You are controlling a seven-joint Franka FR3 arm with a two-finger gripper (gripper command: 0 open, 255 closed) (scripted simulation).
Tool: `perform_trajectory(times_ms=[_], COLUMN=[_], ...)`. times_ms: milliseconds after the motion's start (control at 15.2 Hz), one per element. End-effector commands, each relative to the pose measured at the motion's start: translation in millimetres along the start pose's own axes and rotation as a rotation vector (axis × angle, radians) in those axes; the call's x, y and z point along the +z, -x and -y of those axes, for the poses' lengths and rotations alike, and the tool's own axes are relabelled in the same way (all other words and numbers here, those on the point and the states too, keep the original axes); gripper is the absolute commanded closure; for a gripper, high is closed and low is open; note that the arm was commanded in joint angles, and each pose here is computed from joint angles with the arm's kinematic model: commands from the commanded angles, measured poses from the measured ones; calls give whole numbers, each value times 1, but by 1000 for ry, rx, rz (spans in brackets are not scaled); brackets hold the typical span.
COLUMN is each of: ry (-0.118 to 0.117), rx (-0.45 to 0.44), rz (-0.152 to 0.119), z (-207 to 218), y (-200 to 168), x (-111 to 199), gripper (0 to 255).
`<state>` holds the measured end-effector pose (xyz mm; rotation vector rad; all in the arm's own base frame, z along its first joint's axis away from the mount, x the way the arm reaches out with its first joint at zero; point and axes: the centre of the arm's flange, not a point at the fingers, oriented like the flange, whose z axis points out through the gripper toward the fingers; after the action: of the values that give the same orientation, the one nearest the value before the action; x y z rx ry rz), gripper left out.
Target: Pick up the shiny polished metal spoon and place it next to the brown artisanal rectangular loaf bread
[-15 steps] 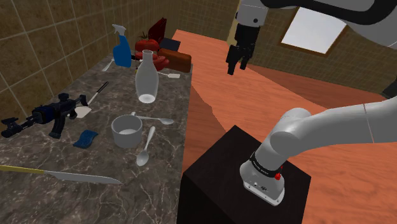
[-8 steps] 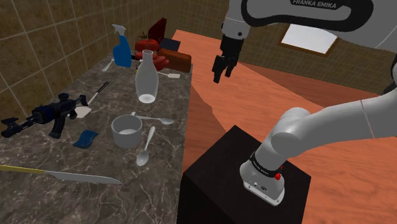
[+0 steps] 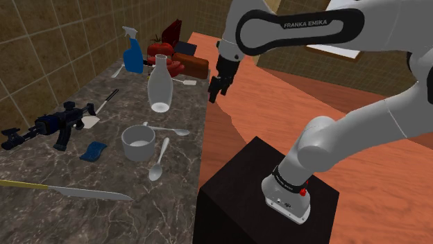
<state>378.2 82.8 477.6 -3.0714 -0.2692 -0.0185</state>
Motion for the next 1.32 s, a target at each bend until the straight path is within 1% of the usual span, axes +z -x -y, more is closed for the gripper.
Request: perform_trajectory(times_ms=[0, 462, 990, 1056, 1254], ry=[-12, -52, -98, -100, -100], rx=[-35, -155, -292, -299, -299], rz=[-24, -95, -175, -179, -179], z=[11, 49, 102, 105, 107], y=[-14, -61, -113, -116, -118], x=[19, 76, 136, 138, 154], gripper=[0, 0, 0, 0, 0])
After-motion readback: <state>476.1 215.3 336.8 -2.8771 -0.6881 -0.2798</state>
